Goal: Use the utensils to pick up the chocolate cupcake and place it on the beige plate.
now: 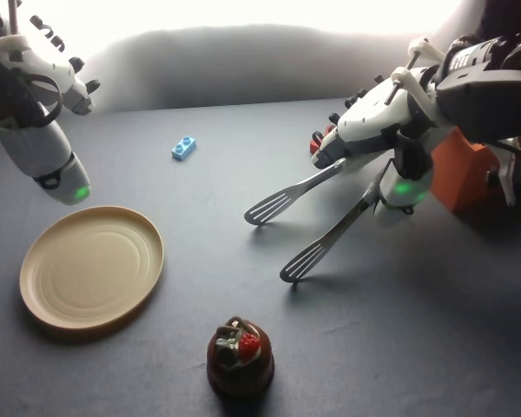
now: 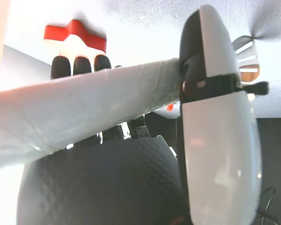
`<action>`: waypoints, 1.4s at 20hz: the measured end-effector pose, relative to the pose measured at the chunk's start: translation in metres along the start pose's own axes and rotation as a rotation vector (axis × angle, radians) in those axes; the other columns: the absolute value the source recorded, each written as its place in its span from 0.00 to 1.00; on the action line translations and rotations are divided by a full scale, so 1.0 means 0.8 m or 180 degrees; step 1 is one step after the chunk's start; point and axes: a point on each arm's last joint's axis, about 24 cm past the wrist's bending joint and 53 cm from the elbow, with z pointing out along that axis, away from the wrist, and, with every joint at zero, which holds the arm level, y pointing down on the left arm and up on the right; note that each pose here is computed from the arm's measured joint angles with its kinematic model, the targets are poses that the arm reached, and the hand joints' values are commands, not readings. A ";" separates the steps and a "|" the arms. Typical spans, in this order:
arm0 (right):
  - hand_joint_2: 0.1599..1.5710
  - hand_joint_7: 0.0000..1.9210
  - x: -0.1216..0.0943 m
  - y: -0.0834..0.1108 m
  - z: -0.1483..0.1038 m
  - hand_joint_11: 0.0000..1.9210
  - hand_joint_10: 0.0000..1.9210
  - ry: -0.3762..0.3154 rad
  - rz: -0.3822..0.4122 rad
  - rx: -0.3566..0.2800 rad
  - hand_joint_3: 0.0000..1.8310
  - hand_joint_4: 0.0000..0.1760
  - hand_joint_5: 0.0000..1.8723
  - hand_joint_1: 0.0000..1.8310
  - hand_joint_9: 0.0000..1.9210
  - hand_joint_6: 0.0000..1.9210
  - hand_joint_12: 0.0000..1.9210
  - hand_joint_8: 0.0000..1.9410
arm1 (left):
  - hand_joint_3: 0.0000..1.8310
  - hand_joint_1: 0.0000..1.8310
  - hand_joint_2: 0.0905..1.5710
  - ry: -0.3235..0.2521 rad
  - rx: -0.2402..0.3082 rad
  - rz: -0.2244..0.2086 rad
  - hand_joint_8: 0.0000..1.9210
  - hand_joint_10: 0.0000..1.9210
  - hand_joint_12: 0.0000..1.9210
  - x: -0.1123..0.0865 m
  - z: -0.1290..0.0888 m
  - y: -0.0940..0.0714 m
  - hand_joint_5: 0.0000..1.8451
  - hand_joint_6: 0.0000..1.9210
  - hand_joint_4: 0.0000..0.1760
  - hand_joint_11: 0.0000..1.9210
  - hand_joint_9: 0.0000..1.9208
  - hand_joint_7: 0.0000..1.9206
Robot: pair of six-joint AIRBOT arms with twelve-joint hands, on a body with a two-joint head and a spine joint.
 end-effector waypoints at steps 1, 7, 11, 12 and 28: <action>0.71 0.20 0.000 0.000 0.000 0.00 0.02 -0.0002 -0.0002 0.0000 0.01 0.00 0.18 0.56 0.21 0.01 0.51 0.00 | 0.00 0.12 0.64 0.0001 0.0000 0.0001 0.01 0.01 0.01 0.000 0.000 0.000 0.05 0.00 0.00 0.01 0.05 0.05; 0.70 0.28 -0.002 0.000 -0.001 0.00 0.04 0.0000 -0.0024 0.0005 0.00 0.00 0.25 0.57 0.27 0.02 0.65 0.02 | 0.00 0.10 0.65 0.0001 0.0000 0.0002 0.00 0.00 0.01 0.000 0.000 0.000 0.03 0.00 0.00 0.01 0.03 0.03; 0.68 0.30 -0.002 0.000 -0.001 0.00 0.06 -0.0002 -0.0024 0.0006 0.00 0.00 0.27 0.56 0.28 0.02 0.71 0.02 | 0.00 0.10 0.65 0.0001 0.0000 0.0002 0.00 0.00 0.00 0.000 0.000 0.000 0.03 0.00 0.00 0.00 0.02 0.03; 0.67 0.30 -0.003 0.000 -0.001 0.00 0.32 -0.0007 -0.0022 0.0006 0.00 0.00 0.27 0.57 0.18 0.00 0.78 0.01 | 0.00 0.10 0.65 0.0001 0.0000 0.0001 0.00 0.00 0.00 0.000 0.000 0.000 0.04 0.00 0.00 0.00 0.02 0.02; 0.66 0.26 -0.004 0.002 -0.005 0.09 0.54 0.0008 -0.0048 0.0013 0.00 0.00 0.33 0.57 0.16 0.02 0.79 0.26 | 0.00 0.12 0.65 0.0001 -0.0017 -0.0009 0.00 0.00 0.01 -0.001 0.001 0.003 0.04 0.00 0.00 0.01 0.03 0.04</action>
